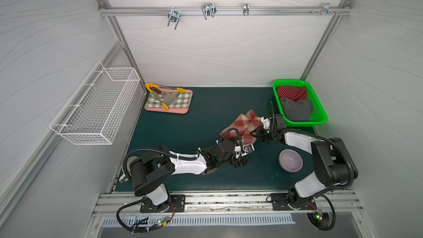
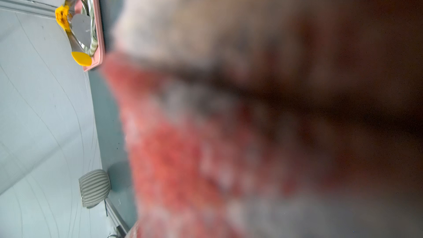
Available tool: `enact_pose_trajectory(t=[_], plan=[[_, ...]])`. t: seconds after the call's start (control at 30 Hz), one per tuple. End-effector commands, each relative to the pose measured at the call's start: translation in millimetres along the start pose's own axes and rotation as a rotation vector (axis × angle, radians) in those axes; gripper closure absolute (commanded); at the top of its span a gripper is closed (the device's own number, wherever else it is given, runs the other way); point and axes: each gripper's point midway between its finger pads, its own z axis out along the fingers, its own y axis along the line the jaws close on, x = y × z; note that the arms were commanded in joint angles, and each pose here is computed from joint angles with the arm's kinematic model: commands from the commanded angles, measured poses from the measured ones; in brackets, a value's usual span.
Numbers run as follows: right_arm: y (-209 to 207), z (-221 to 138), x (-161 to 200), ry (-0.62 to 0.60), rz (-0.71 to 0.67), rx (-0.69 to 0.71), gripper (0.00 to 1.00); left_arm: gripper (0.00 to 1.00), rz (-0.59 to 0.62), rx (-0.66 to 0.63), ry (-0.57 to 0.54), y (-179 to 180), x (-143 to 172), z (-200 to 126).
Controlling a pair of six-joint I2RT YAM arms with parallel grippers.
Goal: Roll up the skirts
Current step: Roll the skirt at the center of the board.
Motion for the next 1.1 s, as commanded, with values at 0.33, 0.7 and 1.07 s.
enact_pose_trajectory(t=[0.33, 0.7, 1.07], plan=[[9.5, -4.5, 23.3, 0.093, 0.053, -0.113, 0.86, 0.01, 0.247, -0.034, 0.065, -14.6, 6.9, 39.2], [4.7, -7.8, 30.2, 0.102, 0.092, -0.14, 0.86, 0.77, 0.254, -0.141, 0.16, -13.5, 46.6, 67.7], [-5.0, -24.7, 28.5, -0.02, 0.099, -0.157, 0.44, 1.0, -0.197, -0.045, 0.068, 3.1, 55.8, 45.3]])
